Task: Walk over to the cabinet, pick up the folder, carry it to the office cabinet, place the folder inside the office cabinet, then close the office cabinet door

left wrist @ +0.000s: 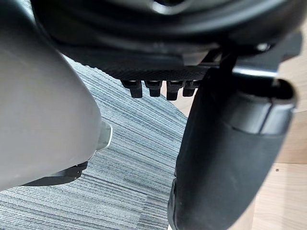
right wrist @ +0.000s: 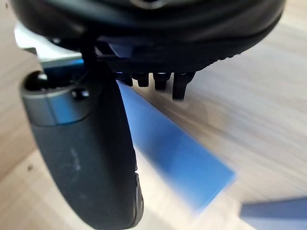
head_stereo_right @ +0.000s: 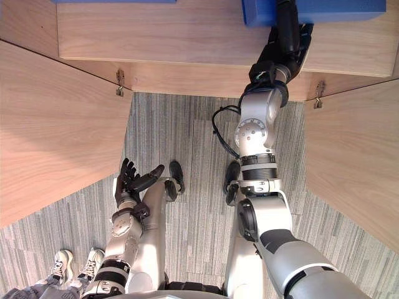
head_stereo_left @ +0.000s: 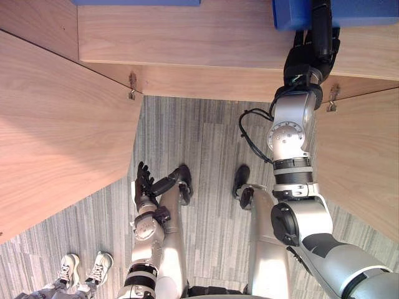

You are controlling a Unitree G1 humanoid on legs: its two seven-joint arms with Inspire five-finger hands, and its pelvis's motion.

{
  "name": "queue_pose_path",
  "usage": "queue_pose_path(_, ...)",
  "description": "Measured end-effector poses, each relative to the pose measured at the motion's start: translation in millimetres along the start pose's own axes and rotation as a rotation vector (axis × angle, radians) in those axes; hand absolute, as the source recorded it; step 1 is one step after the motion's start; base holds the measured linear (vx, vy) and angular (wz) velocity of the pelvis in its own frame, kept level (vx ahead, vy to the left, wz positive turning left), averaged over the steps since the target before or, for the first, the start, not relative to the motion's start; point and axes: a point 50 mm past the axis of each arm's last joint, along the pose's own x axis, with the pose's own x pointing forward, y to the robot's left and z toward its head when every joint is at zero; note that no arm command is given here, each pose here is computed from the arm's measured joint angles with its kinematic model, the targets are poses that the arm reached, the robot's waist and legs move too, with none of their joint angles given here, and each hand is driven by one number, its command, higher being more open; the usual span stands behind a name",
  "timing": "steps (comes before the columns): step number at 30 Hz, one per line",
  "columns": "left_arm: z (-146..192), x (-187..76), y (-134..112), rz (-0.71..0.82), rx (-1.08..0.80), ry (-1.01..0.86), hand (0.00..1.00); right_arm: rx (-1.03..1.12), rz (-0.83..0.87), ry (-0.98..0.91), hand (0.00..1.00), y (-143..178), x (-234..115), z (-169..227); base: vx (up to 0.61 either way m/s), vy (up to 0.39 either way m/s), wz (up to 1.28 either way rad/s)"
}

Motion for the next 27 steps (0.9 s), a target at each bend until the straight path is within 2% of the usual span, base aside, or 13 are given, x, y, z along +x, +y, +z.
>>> queue_pose_path(9,-1,0,0,-0.006,0.002,0.005,1.00,-0.158,0.198,0.096,1.00,11,-6,-17,-0.03,-0.024,0.00)
queue_pose_path(12,-5,-2,-1,-0.021,0.017,0.021,1.00,-0.341,0.247,0.140,1.00,-1,-7,-25,0.00,0.000,0.00)
queue_pose_path(14,-7,-3,-4,-0.048,0.028,0.023,1.00,-0.537,0.334,0.168,1.00,-12,-10,-29,0.00,0.000,0.00)
queue_pose_path(15,-7,-3,-5,-0.055,0.029,0.022,1.00,-0.594,0.360,0.172,0.00,-15,-11,-29,0.00,0.000,0.00)
queue_pose_path(19,-10,-4,-3,-0.068,0.043,0.022,1.00,-0.900,0.478,0.146,0.00,-31,-7,-20,0.00,-0.024,0.04)
queue_pose_path(27,-18,-4,3,-0.089,0.089,0.052,1.00,-1.167,0.455,0.140,0.00,-60,2,-7,0.01,-0.031,0.03)
